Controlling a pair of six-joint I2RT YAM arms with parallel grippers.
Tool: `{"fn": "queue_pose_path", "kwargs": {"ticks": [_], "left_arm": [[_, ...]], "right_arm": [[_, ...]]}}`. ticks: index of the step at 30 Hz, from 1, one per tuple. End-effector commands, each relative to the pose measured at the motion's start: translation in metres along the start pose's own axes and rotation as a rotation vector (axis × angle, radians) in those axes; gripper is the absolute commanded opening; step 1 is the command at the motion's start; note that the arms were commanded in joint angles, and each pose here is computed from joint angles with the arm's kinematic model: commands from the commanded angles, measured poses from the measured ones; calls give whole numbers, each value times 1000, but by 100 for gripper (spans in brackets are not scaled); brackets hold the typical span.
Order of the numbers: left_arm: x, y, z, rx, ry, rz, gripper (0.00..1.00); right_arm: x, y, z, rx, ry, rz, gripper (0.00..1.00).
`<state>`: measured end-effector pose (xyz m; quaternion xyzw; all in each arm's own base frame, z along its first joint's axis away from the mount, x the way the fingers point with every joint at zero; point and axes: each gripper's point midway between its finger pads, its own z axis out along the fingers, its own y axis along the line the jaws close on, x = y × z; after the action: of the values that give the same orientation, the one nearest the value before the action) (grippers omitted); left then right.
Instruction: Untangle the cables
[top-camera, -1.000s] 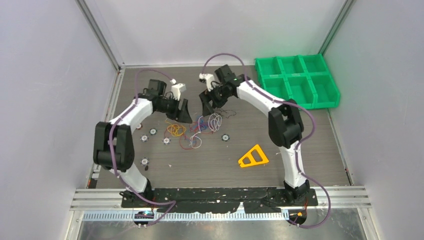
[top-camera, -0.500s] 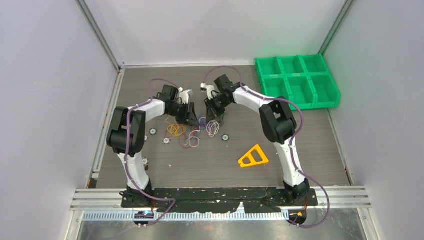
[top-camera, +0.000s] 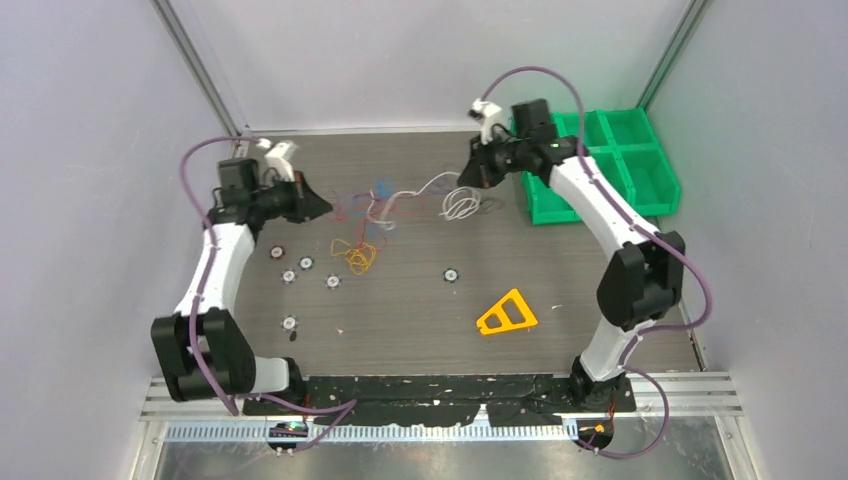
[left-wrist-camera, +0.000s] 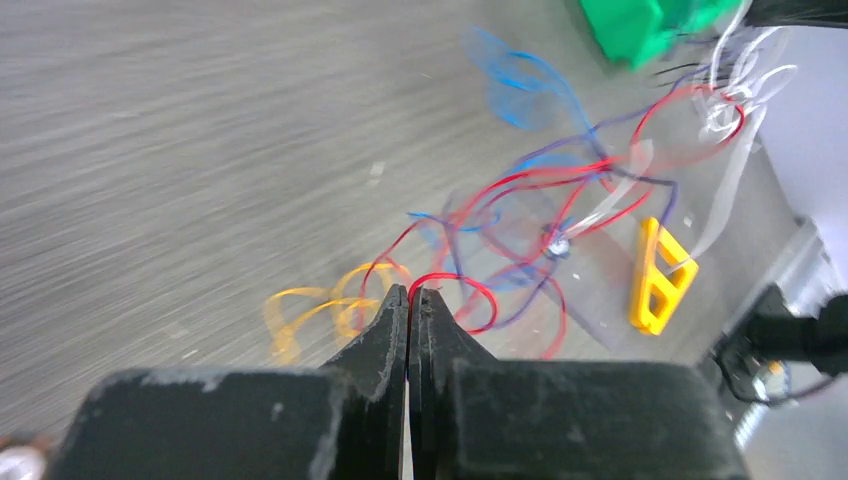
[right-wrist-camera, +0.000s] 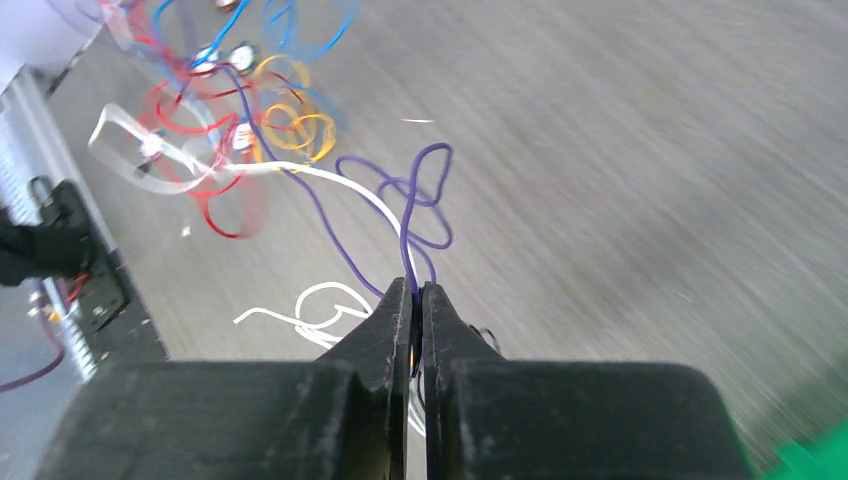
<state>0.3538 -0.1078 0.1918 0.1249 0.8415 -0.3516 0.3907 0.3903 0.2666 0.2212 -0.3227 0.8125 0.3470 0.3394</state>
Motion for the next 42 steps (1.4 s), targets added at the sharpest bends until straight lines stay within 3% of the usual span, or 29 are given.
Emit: {"fn": "queue_pose_path", "kwargs": {"ticks": [1,9,14,18,19,20,21,23,25,28,33,42], "left_arm": [[-5,19,-45,-63,-43,4,0],[-40,16,-72,-92,-132,64,0],[-33,-15,-49,-11,-68,129,0],[-18,-21,-19,15,-43,64,0],[-13,-18,-12,4,-23,59,4],[-10,-10,-7,-29,-7,46,25],[-7,-2,-4,-60,5,27,50],[-5,10,-5,-94,10,5,66],[-1,7,-6,-76,9,31,75],[15,-19,7,7,56,100,75],[44,-55,53,124,158,117,69],[57,-66,135,172,251,92,60]], "right_arm": [[21,-45,-43,144,14,37,5],[8,-52,-66,154,-35,62,5],[-16,-16,-46,17,-94,71,5],[-22,19,-7,-122,-111,174,5],[-22,24,0,-138,-101,175,21],[-11,28,17,-154,-54,183,33],[-4,29,22,-150,-16,190,59],[19,11,32,-80,68,174,79],[34,-12,24,-4,107,124,88],[62,-34,16,45,169,73,90],[105,-34,33,-1,280,135,89],[80,-13,92,-103,179,194,85]]}}
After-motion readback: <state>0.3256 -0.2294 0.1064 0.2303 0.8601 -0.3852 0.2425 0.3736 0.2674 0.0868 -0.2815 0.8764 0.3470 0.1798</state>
